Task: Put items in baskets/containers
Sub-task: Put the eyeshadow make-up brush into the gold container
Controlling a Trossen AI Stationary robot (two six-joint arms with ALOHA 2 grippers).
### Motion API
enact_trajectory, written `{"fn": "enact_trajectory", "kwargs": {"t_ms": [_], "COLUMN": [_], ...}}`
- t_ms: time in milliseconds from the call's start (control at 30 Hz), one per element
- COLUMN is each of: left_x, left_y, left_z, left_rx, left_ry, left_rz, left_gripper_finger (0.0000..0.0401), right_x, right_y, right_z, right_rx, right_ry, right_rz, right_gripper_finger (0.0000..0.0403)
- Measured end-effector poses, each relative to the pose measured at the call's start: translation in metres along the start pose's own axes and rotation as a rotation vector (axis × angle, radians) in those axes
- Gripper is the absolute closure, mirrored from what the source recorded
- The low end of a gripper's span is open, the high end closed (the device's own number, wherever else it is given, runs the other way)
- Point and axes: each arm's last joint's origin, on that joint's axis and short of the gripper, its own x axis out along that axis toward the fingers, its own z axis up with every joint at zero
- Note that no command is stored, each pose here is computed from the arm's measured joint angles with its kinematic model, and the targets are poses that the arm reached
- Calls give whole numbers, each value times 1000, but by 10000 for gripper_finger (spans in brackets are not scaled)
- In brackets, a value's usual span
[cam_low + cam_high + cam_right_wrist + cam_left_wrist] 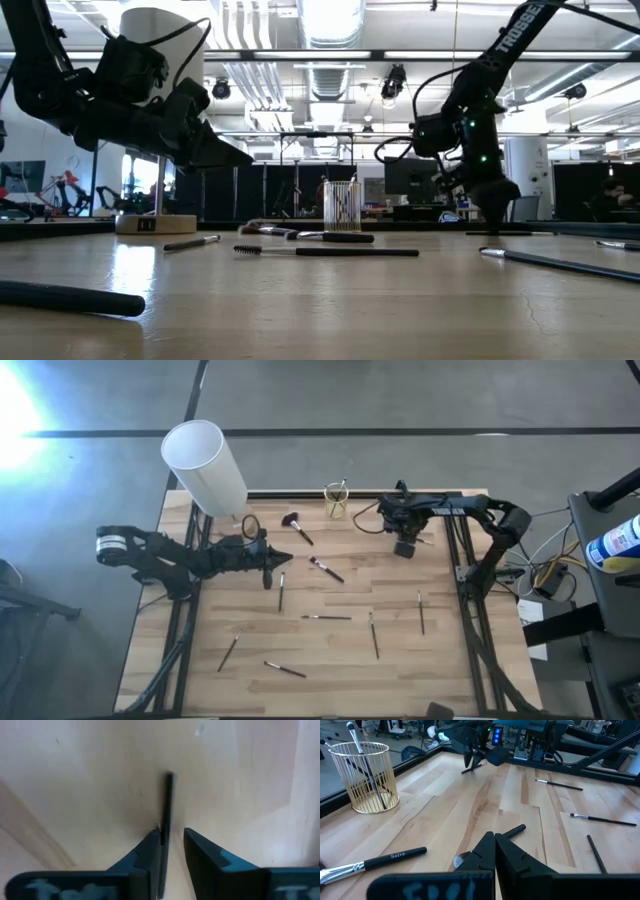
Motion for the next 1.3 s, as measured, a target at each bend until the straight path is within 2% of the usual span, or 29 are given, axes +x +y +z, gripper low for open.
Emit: {"fn": "enact_trajectory", "kwargs": {"t_ms": [333, 533, 967, 1167, 1300], "left_x": [0, 0, 0, 0, 5], "left_y": [0, 0, 0, 0, -8], "left_z": [0, 0, -1, -7, -8], "left_rx": [0, 0, -22, -82, -125], "left_ry": [1, 0, 7, 79, 134], "left_rz": [0, 0, 0, 6, -19], "left_gripper_finger": [399, 399, 399, 399, 383], "right_x": [-6, -13, -37, -49, -57], "right_y": [-1, 8, 64, 96, 118], "right_z": [12, 21, 39, 48, 52], "right_rx": [79, 73, -116, -199, -264], "right_ry": [-117, -181, -248, -345, -427], "right_rz": [146, 303, 304, 298, 300], "right_gripper_finger": [378, 392, 394, 394, 394]}}
